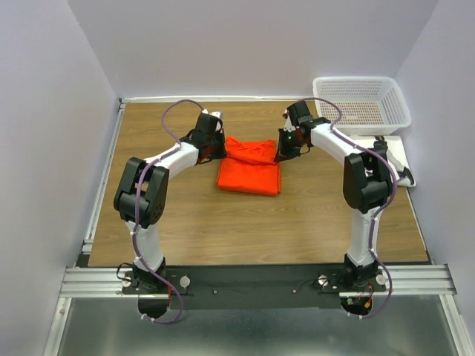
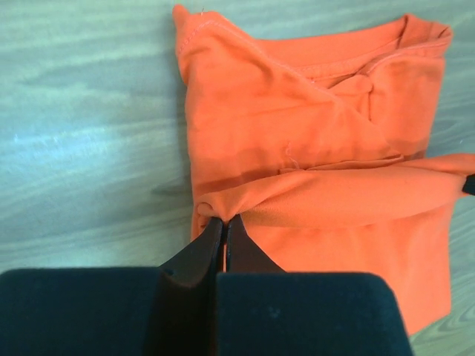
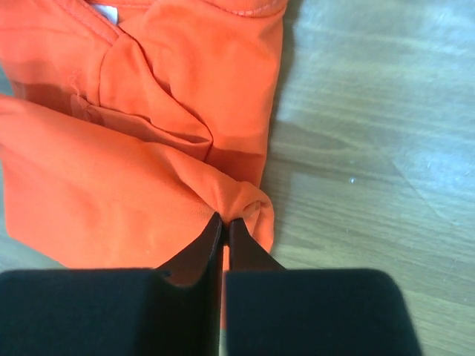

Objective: Fold and stack the t-shirts
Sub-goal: Fold the tshirt

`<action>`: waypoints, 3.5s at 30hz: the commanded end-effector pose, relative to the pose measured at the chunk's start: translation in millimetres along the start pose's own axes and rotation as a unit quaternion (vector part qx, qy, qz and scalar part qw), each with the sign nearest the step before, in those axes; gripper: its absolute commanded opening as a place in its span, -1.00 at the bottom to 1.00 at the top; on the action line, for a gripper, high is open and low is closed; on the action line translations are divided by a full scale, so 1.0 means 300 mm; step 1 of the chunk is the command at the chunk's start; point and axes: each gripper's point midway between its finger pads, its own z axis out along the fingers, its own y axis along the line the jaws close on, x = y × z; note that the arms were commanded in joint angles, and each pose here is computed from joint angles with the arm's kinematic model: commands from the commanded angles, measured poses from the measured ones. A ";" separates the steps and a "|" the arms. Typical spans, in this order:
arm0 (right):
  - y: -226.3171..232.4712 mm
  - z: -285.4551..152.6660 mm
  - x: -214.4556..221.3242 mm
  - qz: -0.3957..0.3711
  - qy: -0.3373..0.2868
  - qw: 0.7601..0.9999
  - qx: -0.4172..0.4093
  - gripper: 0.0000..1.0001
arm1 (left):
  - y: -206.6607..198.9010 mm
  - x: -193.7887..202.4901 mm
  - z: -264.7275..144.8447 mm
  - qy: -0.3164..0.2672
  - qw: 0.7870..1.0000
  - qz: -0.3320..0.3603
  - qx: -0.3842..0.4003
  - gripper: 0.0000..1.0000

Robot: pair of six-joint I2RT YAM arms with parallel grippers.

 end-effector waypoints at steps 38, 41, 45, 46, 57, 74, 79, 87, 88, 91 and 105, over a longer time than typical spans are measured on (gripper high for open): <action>0.055 -0.038 0.285 0.029 -0.011 0.987 -0.159 0.25 | 0.028 0.224 -0.167 -0.015 0.996 -0.056 0.061 0.76; 0.069 -0.034 0.301 0.035 -0.006 0.983 -0.178 0.24 | 0.020 0.235 -0.155 -0.007 0.996 -0.056 0.071 0.67; 0.077 -0.022 0.319 0.040 0.001 0.980 -0.194 0.18 | 0.000 0.261 -0.139 0.009 0.994 -0.059 0.089 0.46; 0.074 -0.018 0.330 0.041 0.005 0.980 -0.196 0.16 | -0.005 0.266 -0.138 0.011 0.994 -0.059 0.092 0.36; 0.065 -0.010 0.442 0.055 0.037 0.974 -0.217 -0.47 | -0.022 0.389 -0.177 0.044 0.991 -0.071 0.107 -0.52; 0.015 -0.135 0.574 0.071 0.033 0.982 -0.172 -0.70 | -0.174 0.588 -0.376 0.093 0.979 -0.080 0.164 -0.56; -0.055 -0.206 0.404 0.076 -0.080 0.992 -0.068 -0.54 | -0.411 0.611 -0.299 0.131 0.965 -0.044 0.223 -0.51; -0.167 -0.407 0.258 0.065 -0.222 0.971 0.058 -0.33 | -0.844 0.591 -0.257 0.132 0.937 0.029 0.322 0.00; -0.191 -0.428 0.245 0.067 -0.235 0.966 0.080 -0.30 | -0.869 0.580 -0.262 0.128 0.935 0.036 0.330 0.20; -0.198 -0.486 0.226 0.068 -0.255 0.960 0.096 -0.26 | -0.892 0.515 -0.287 0.096 0.936 0.037 0.336 0.45; 0.100 -0.455 0.158 0.018 -0.192 0.981 -0.011 -0.14 | -0.322 0.157 -0.409 -0.058 0.980 -0.034 0.187 0.36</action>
